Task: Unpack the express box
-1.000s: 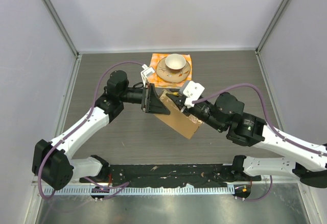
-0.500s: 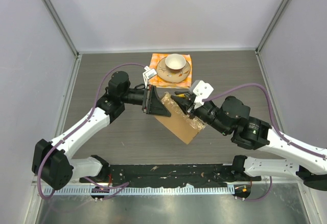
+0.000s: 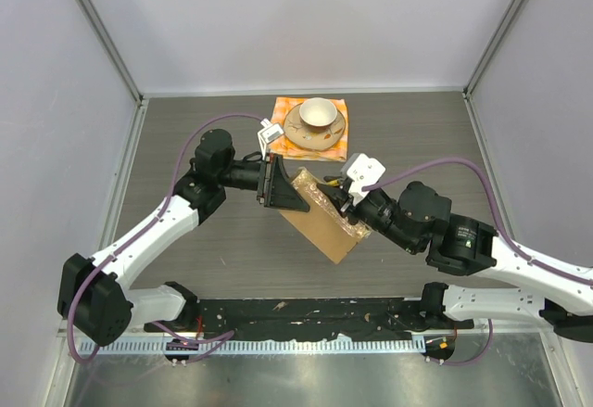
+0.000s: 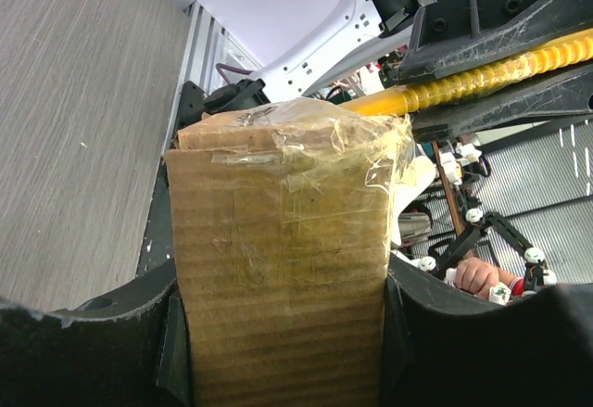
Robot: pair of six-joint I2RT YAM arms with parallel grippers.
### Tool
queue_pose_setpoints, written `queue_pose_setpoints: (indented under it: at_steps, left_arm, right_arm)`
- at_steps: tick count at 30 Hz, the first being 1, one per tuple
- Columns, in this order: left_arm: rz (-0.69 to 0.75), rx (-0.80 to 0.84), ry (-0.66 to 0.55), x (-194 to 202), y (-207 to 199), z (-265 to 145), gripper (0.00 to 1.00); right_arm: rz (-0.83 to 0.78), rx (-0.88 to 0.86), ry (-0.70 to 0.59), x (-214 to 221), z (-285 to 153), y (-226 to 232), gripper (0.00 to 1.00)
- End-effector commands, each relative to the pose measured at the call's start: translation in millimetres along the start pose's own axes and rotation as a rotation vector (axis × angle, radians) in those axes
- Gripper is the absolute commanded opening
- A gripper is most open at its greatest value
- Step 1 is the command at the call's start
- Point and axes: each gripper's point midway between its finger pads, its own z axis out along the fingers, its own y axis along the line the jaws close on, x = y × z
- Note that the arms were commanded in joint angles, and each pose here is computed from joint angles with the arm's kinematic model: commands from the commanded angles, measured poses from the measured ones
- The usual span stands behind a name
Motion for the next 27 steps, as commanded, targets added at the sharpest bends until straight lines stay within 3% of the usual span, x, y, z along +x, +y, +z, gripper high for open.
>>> queue_pose_setpoints:
  at_steps: [1, 11, 27]
  left_arm:
    - [0.241, 0.085, -0.077, -28, -48, -12, 0.00]
    - [0.224, -0.013, -0.138, -39, -22, -21, 0.00]
    - [0.255, -0.087, -0.251, -67, -19, -43, 0.00]
  right_arm:
    - [-0.121, 0.055, 0.275, 65, -26, -15, 0.01]
    - [-0.090, 0.035, 0.336, 74, -40, -3, 0.01]
    - [-0.024, 0.075, 0.342, 77, -50, 5, 0.01]
